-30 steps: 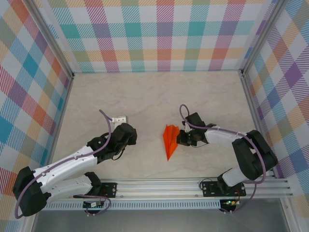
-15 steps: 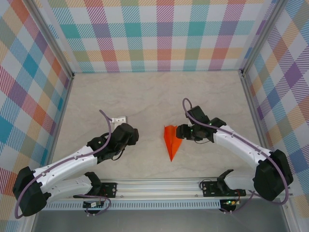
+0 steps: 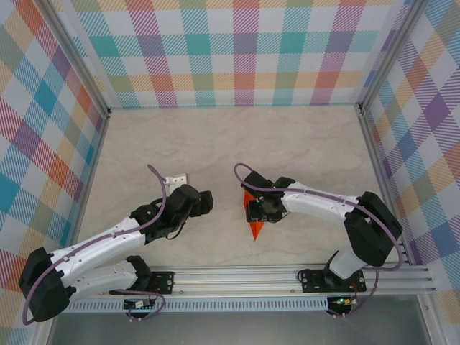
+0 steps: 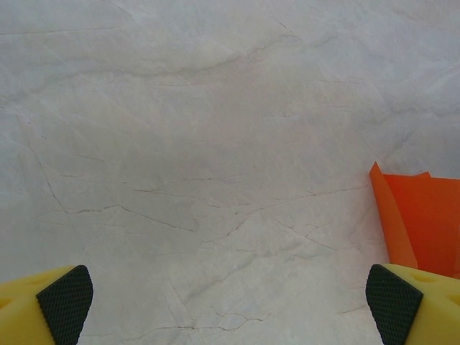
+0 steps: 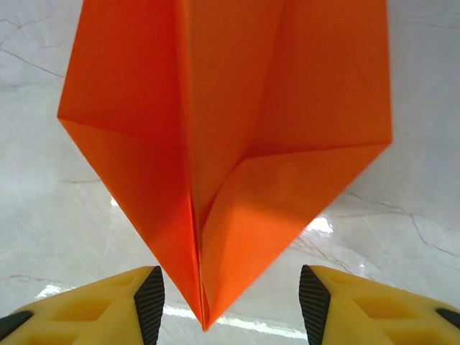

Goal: Fold a paper plane with a square sheet of paper (fold left side to right side)
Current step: Pick up the paper plane at the center of the table.

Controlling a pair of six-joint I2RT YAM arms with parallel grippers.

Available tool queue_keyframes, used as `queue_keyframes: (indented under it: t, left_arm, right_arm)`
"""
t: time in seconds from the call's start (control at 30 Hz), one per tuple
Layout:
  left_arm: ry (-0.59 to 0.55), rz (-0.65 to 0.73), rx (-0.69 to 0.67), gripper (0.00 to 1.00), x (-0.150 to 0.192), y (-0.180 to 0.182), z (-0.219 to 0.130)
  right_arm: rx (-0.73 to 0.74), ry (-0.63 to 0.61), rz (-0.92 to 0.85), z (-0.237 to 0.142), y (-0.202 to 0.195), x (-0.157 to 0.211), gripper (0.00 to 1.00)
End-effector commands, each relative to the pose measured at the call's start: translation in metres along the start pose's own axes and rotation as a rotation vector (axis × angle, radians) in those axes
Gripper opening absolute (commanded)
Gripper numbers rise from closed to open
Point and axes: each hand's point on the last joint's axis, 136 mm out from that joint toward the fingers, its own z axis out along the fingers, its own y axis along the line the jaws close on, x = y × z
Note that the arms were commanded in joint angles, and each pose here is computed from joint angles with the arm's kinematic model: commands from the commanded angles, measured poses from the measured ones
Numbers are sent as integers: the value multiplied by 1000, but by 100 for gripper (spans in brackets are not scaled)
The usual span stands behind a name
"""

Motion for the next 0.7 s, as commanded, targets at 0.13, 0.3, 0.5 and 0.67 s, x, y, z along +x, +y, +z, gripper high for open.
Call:
queue_keyframes:
  t: [0.13,0.3,0.5,0.67]
  left_arm:
    - [3,44,21,100,3,-2,-2]
    - [11,76,81,100,2,-13,-4]
    - [-1,112,164,100,-1,-25,-13]
    - [-28,167,381,100,-2,-53,-35]
  right_arm:
    - [12,25,1,15,13,-2,48]
    - [40,42,1,25,9,1,36]
    - [58,41,-10,29,9,-4,18]
    - [22,-3,-41,13,18,-41,1]
